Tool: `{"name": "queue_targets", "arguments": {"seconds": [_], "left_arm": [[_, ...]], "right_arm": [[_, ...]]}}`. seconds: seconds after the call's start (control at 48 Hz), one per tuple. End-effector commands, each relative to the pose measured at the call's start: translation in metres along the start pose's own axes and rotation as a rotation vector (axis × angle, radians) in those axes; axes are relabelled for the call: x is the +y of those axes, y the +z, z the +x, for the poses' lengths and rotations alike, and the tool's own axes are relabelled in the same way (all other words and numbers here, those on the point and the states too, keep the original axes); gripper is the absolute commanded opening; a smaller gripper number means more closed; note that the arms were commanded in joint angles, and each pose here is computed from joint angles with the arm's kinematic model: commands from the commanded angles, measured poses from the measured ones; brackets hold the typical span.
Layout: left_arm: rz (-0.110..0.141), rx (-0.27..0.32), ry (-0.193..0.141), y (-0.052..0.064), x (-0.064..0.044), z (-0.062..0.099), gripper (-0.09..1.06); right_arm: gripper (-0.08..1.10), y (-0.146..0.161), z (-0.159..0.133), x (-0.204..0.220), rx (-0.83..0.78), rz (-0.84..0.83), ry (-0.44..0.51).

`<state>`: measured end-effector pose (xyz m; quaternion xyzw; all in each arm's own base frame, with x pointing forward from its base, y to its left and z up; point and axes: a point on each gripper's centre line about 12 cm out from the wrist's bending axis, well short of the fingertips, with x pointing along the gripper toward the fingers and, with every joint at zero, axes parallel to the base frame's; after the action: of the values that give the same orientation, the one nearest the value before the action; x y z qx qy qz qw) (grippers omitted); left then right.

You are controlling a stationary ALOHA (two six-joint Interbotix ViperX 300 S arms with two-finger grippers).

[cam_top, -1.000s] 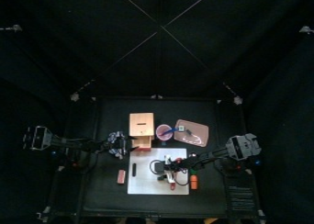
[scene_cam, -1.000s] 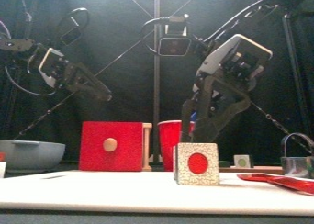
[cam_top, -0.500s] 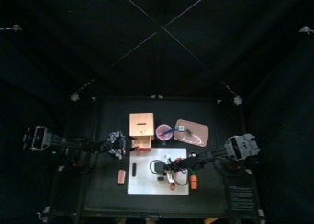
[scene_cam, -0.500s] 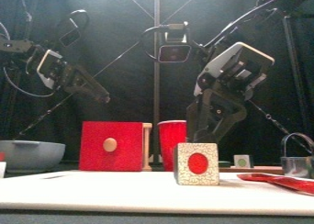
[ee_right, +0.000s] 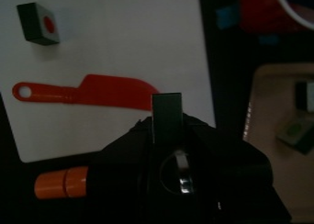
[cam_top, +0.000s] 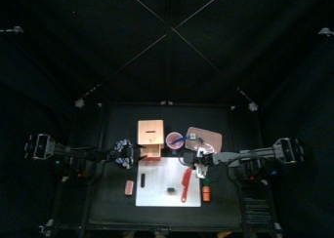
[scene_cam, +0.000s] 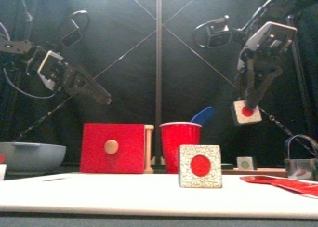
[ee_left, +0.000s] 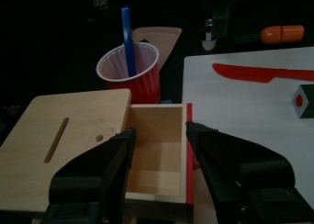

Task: Place sushi on board then cut the sushi with the knife then place the pieces on the plate
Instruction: Place the 4 sushi pieces on the plate

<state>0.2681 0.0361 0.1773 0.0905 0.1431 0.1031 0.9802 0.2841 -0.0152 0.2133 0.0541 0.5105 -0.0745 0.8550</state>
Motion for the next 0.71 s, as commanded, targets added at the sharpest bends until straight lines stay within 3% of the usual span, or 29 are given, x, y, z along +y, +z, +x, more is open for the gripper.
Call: {"name": "queue_targets", "arguments": {"seconds": [0.021,0.25,0.396,0.708], "left_arm": [[-0.004,-0.018,0.010,0.005,0.002,0.001,0.85],[-0.004,-0.016,0.012,0.004,0.003,0.001,0.85],[-0.003,-0.013,0.020,0.004,0.005,0.001,0.85],[-0.006,-0.004,0.022,0.001,0.006,0.000,0.85]], "right_arm": [[0.60,-0.019,-0.024,-0.034,-0.040,0.087,-0.060],[0.60,-0.063,-0.038,-0.088,-0.094,0.271,-0.191],[0.61,-0.074,-0.033,-0.119,-0.141,0.412,-0.256],[0.61,-0.093,-0.003,-0.152,-0.112,0.617,-0.284]]}}
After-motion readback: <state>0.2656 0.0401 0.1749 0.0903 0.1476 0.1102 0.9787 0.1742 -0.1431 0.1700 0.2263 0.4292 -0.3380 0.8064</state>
